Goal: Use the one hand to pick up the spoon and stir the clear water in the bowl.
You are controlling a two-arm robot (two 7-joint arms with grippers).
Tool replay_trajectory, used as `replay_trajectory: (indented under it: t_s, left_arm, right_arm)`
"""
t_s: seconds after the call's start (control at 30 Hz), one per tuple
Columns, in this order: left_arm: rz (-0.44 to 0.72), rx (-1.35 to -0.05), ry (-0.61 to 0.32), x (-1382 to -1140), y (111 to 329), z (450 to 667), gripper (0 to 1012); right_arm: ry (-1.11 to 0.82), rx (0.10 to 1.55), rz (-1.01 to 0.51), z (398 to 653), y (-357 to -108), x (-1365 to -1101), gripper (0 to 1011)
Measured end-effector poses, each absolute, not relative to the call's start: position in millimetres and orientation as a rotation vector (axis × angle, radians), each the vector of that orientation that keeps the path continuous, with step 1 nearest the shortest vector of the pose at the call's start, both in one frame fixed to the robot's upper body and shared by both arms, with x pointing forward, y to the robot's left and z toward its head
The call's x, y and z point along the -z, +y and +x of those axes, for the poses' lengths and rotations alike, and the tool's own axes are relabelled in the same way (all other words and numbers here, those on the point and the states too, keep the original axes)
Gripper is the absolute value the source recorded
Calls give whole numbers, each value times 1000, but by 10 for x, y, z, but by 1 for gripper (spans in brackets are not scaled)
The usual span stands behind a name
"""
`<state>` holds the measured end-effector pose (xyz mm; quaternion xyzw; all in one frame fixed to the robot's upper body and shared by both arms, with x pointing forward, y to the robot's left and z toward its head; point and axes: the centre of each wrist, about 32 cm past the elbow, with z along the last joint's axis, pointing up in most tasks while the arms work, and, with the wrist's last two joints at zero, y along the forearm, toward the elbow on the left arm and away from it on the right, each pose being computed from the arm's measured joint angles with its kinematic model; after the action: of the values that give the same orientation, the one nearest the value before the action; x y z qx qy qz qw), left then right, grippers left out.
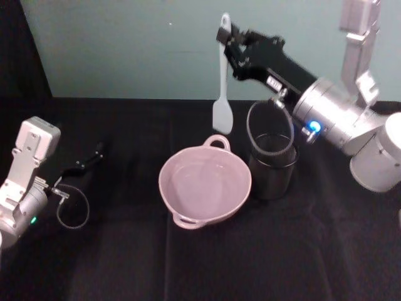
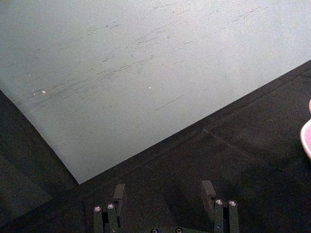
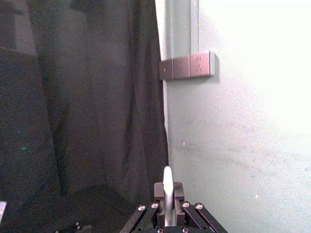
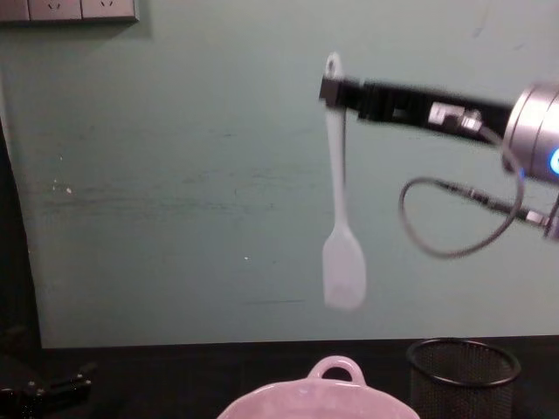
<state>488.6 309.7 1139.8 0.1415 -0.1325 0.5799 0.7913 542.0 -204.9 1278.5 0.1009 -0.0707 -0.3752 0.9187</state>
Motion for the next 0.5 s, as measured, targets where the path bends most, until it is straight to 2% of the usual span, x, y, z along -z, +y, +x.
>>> replay_trajectory:
  t_s: [0.23, 0.5]
  left_arm:
    - [304, -1248, -285, -11398, 3097, 4886, 1011]
    - [304, -1248, -285, -11398, 3097, 4886, 1011]
  right_arm:
    - [-207, 796, 206, 5338, -2198, -13035, 114]
    - [-203, 857, 193, 5298, -2407, -13038, 114]
